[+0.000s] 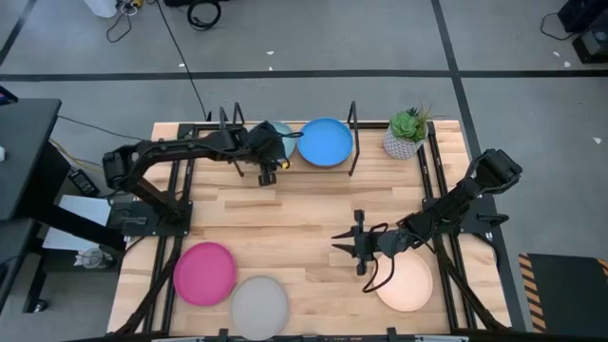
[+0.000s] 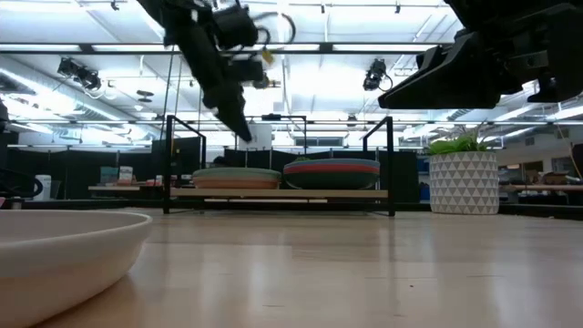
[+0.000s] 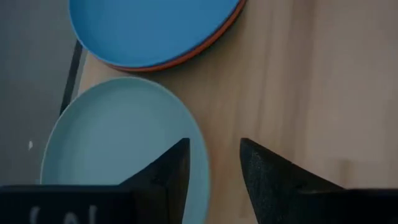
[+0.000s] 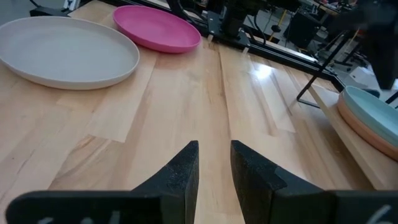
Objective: Place and stack plates onto a shelf
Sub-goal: Stack the light blue plate on top of the brown plate on the shelf
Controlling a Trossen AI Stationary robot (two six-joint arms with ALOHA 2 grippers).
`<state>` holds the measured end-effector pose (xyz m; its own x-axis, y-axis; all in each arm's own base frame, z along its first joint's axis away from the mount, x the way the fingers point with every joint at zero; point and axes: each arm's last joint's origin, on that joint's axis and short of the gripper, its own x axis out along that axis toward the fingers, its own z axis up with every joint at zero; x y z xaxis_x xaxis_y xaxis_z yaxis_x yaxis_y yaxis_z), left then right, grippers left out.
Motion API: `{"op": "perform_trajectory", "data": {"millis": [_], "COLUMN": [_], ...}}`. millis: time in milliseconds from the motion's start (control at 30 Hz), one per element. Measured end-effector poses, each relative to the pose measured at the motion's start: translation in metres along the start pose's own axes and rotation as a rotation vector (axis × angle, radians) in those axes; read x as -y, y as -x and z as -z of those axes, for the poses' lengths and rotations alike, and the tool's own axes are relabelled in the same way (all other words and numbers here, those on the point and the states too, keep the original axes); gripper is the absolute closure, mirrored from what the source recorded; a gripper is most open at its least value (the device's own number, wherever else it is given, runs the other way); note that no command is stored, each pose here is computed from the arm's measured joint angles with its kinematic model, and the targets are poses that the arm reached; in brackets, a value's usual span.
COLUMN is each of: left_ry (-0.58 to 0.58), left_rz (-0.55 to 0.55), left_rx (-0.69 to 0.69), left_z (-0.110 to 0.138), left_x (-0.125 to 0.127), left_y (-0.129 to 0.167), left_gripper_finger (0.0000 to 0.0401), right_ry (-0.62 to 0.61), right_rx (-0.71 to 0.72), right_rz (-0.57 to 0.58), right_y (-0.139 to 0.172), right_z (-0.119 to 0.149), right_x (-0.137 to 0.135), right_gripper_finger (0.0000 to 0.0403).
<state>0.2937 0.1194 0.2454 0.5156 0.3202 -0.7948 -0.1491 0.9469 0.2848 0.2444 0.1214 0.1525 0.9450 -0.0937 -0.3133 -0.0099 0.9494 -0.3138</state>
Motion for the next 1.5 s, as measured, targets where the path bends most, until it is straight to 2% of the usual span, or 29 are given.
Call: {"op": "perform_trajectory", "data": {"millis": [133, 200, 267, 333, 600, 700, 833, 1067, 1333, 1500], "left_ry": [0.082, 0.121, 0.106, 0.064, -0.1, -0.15, -0.121, 0.059, 0.129, 0.164], "left_rz": [0.053, 0.182, 0.296, 0.343, 0.339, 0.198, -0.071, -0.333, -0.374, -0.396], "left_rx": [0.036, 0.047, 0.056, 0.058, 0.09, 0.079, 0.056, 0.101, 0.253, 0.238], "left_z": [-0.006, -0.007, -0.01, -0.01, 0.007, 0.017, 0.029, 0.042, 0.046, 0.057], "left_x": [0.011, 0.023, 0.039, 0.061, 0.14, 0.152, 0.139, 0.086, 0.048, 0.033], "left_y": [0.02, 0.024, 0.027, 0.028, 0.026, 0.023, 0.01, -0.018, -0.029, -0.034], "left_gripper_finger": [0.0256, 0.0257, 0.0257, 0.0257, 0.0257, 0.0257, 0.0257, 0.0257, 0.0257, 0.0257], "right_ry": [0.014, 0.021, 0.029, 0.029, -0.002, -0.017, -0.041, -0.046, -0.016, -0.01], "right_rx": [-0.001, -0.006, -0.014, -0.019, -0.029, -0.016, 0.031, 0.028, 0.003, 0.009], "right_rz": [0.0, -0.001, 0.0, 0.005, 0.02, 0.035, 0.063, 0.057, 0.051, 0.025], "right_y": [0.0, 0.0, 0.0, -0.001, -0.003, -0.005, -0.008, -0.011, -0.014, -0.014], "right_z": [0.0, 0.001, 0.002, 0.002, 0.003, 0.002, -0.003, -0.001, 0.002, 0.002], "right_x": [0.0, 0.0, 0.0, 0.002, 0.006, 0.008, 0.015, 0.018, 0.019, 0.019], "right_gripper_finger": [0.0304, 0.0304, 0.0304, 0.0304, 0.0304, 0.0304, 0.0304, 0.0304, 0.0304, 0.0304]}}
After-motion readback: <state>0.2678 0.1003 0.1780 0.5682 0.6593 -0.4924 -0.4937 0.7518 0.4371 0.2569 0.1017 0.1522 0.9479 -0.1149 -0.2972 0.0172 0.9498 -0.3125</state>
